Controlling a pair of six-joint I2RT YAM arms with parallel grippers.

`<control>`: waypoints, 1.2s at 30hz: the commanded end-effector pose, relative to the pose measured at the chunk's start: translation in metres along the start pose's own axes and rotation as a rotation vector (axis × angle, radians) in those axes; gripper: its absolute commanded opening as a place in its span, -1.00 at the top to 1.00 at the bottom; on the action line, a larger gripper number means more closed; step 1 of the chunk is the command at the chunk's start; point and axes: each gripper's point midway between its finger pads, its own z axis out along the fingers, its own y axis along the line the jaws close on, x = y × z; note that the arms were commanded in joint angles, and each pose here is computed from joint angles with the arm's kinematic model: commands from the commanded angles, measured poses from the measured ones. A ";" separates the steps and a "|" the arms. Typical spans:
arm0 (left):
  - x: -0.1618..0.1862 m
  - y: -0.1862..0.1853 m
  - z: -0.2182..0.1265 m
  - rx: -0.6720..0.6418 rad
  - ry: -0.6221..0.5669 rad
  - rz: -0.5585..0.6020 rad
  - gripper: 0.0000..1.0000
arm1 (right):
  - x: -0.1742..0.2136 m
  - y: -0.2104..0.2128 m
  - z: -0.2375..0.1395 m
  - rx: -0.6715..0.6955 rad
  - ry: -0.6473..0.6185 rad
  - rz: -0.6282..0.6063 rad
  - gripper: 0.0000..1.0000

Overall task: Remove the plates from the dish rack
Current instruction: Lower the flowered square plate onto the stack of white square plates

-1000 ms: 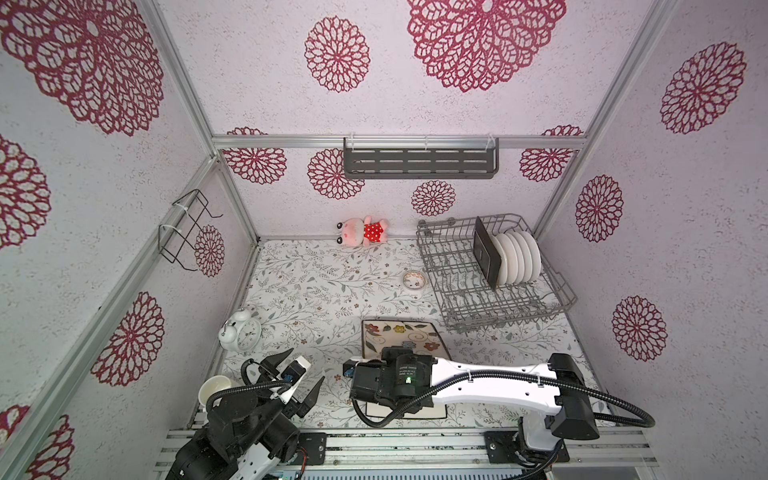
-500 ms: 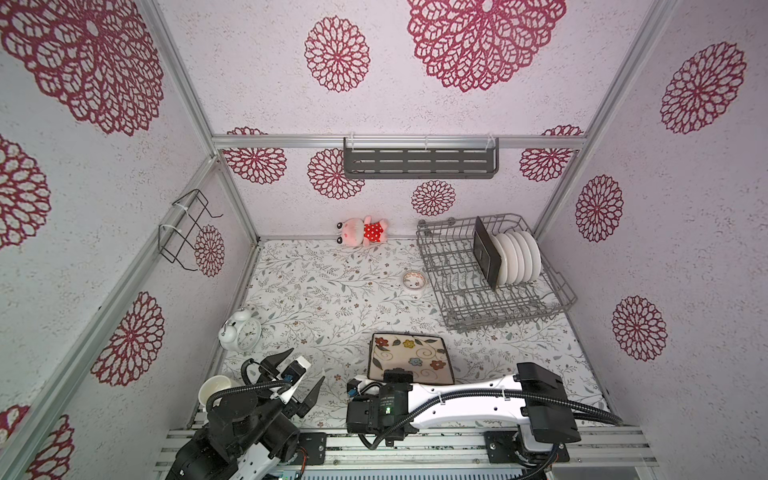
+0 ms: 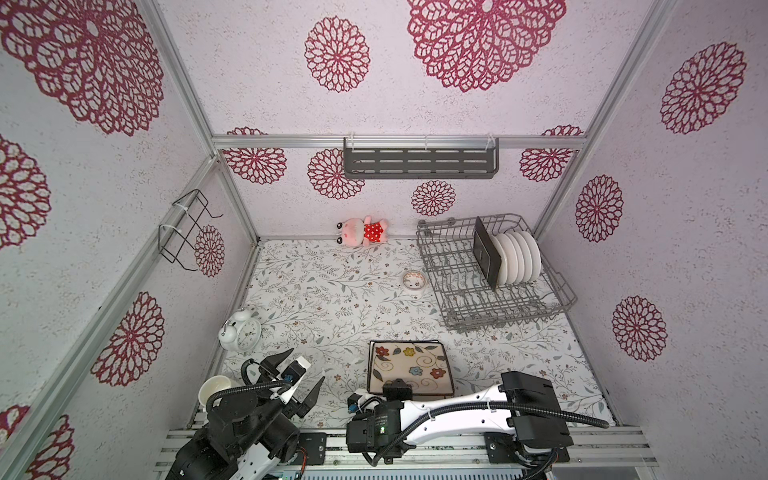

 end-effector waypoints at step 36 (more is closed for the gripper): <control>-0.003 0.002 0.001 -0.016 -0.017 0.013 -0.95 | -0.003 0.032 -0.004 -0.040 -0.043 -0.011 0.47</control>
